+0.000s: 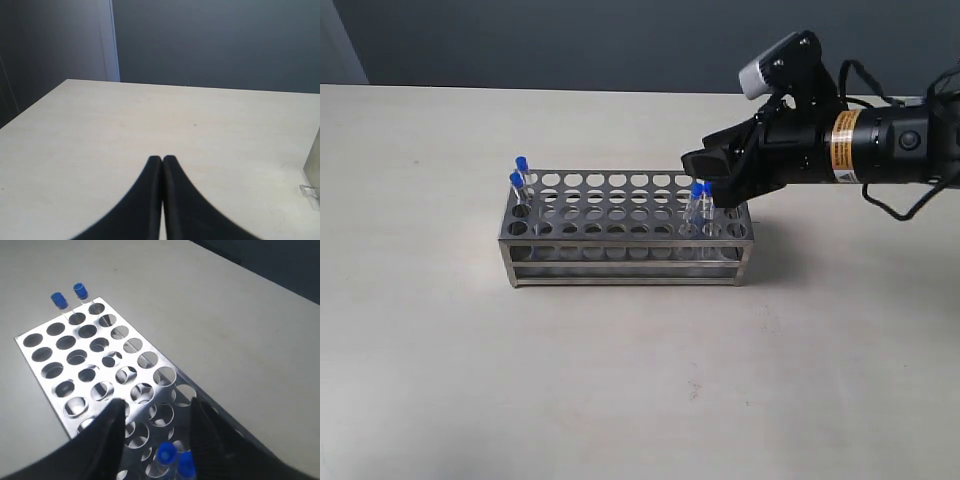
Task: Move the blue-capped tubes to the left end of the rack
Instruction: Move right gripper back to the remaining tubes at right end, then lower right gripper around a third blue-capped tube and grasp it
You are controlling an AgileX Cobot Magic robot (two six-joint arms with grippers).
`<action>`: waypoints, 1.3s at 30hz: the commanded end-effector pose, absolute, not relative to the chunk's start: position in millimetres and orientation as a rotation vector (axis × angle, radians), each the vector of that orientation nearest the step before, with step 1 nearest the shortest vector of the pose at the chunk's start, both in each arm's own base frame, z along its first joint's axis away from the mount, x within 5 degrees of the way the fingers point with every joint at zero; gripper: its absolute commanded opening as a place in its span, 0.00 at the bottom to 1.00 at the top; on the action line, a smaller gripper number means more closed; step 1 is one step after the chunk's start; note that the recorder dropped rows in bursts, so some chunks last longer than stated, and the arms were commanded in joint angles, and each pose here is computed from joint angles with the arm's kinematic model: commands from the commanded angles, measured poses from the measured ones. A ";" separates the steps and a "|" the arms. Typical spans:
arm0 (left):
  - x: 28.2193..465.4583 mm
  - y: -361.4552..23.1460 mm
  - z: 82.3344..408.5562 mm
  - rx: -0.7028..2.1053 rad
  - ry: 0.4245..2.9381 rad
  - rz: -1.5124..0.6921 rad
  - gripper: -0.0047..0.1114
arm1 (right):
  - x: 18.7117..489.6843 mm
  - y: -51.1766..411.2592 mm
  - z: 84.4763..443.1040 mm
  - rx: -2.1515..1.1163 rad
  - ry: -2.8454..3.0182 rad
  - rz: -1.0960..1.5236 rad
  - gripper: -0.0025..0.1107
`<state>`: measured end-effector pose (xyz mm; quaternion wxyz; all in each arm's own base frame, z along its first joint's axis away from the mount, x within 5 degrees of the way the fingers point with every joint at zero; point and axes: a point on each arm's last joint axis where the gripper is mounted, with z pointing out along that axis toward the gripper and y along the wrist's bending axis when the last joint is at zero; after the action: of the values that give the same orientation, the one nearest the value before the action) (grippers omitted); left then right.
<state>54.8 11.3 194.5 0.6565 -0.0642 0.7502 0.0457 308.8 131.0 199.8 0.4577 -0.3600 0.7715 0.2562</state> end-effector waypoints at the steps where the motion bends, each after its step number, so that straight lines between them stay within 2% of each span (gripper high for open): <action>1: 54.7 10.7 193.8 -0.144 1.697 0.092 0.04 | 303.6 124.6 192.4 -0.840 1.897 0.584 0.38; 8: 54.7 10.7 193.8 -0.144 1.697 0.092 0.04 | 306.0 116.4 185.1 -0.814 1.952 0.462 0.38; 18: 54.7 10.7 193.8 -0.144 1.697 0.092 0.04 | 293.9 86.1 163.2 -0.590 1.809 0.628 0.38; 25: 54.7 10.7 193.8 -0.144 1.697 0.092 0.04 | 297.5 89.6 133.1 -0.541 1.780 0.760 0.38; 35: 54.7 10.7 193.8 -0.144 1.697 0.092 0.04 | 300.1 94.9 123.5 -0.618 1.768 0.811 0.38; 39: 54.7 10.7 193.8 -0.144 1.697 0.092 0.04 | 304.3 94.9 117.9 -0.618 1.785 0.805 0.44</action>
<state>54.8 11.3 194.5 0.6565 -0.0642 0.7502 0.0457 301.3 96.5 121.5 0.5189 -0.2557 0.7412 0.3406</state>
